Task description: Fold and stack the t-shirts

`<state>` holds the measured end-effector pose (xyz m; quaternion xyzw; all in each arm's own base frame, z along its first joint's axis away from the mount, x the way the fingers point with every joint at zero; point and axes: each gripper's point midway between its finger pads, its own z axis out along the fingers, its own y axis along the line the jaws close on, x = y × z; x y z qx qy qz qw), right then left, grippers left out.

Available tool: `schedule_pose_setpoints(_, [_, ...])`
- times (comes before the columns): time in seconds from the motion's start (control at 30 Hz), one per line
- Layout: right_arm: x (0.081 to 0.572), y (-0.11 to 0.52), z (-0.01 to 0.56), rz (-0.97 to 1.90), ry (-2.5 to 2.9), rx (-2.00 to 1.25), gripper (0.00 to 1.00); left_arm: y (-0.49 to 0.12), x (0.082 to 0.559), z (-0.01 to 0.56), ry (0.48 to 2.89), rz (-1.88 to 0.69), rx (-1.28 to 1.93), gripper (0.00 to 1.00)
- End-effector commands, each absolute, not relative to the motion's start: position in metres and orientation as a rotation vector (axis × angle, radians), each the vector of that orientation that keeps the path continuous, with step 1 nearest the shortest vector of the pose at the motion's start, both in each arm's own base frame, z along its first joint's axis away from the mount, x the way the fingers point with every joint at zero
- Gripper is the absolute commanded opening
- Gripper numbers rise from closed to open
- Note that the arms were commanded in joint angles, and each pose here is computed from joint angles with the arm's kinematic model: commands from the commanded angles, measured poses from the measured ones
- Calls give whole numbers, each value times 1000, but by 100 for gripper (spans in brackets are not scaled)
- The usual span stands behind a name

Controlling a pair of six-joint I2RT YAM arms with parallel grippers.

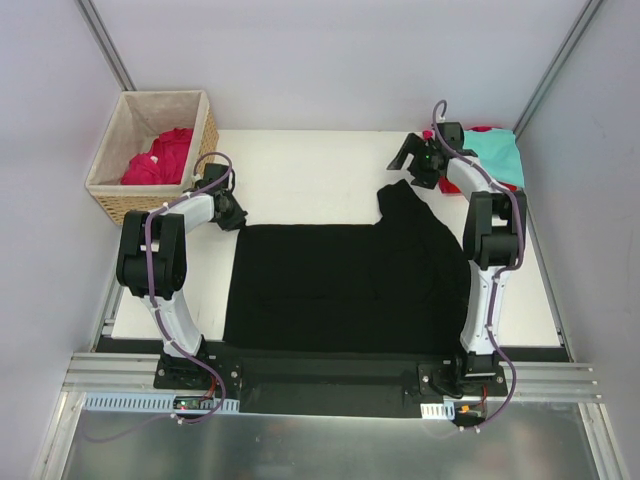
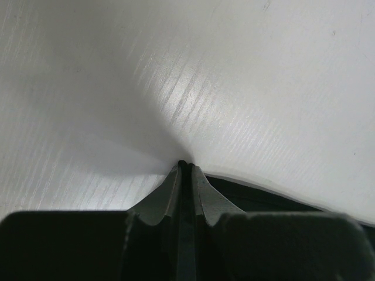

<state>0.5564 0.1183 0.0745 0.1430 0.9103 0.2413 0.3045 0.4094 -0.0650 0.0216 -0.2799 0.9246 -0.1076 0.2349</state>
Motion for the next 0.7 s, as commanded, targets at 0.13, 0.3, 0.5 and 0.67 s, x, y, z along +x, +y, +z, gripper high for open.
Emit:
schedule_pose_setpoints(0.13, [586, 83, 92, 683, 2311, 442, 99, -66, 400, 29, 2550, -325, -788, 0])
schedule_pose_setpoints(0.3, [588, 88, 82, 734, 2334, 479, 96, -66, 399, 30, 2547, -322, -792, 0])
schedule_pose_setpoints(0.5, [588, 98, 59, 799, 2381, 531, 92, -65, 400, 32, 2539, -320, -794, 0])
schedule_pose_setpoints(0.67, [585, 102, 45, 822, 2411, 571, 85, -64, 399, 33, 2537, -312, -791, 0])
